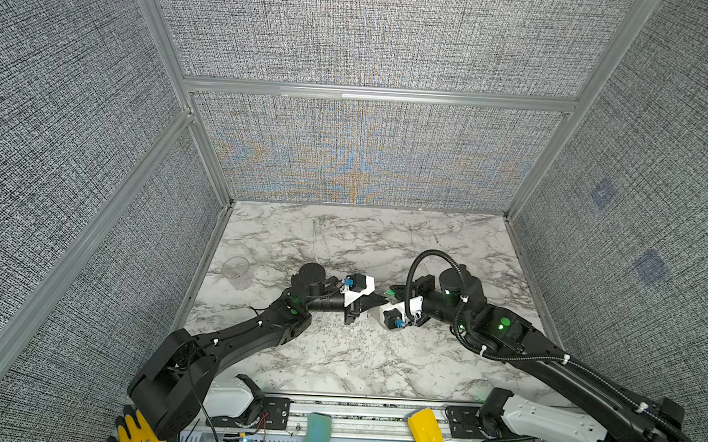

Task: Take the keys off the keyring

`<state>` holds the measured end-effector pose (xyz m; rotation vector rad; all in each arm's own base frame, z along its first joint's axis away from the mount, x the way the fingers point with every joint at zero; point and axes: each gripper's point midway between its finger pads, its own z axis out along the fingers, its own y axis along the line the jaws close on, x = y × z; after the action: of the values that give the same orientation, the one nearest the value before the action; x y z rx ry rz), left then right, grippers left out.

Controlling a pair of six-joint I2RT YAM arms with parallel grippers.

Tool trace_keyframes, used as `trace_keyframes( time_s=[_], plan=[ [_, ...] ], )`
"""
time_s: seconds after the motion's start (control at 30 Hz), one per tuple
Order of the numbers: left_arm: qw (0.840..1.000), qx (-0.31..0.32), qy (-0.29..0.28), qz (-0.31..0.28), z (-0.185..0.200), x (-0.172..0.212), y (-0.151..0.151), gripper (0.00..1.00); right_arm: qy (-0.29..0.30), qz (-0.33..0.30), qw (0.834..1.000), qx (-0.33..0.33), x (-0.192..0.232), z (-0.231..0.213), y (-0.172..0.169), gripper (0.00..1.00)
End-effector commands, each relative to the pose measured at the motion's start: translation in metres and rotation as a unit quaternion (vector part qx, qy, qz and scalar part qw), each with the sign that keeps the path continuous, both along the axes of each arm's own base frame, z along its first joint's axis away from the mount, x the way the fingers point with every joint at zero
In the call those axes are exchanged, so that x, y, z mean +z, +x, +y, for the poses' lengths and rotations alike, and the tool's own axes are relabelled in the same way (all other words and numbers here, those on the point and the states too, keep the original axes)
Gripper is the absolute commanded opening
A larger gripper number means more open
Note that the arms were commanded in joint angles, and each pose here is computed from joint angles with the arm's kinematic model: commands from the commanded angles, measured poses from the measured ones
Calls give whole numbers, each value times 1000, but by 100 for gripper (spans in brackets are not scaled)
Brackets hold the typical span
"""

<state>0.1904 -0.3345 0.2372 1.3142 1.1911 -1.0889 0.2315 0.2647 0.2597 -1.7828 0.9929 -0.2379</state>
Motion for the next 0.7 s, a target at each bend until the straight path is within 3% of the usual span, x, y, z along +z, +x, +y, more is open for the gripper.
trace_keyframes(
  time_s=[0.0,0.67],
  plan=[
    [1000,-5,-11,-13,0,8,-2,3,14,-9,1000,-7,6,1,3,0],
    [1000,7,-17,-17,1,16,1,0,50,-3,996,-69,5,-19,6,0]
  ],
)
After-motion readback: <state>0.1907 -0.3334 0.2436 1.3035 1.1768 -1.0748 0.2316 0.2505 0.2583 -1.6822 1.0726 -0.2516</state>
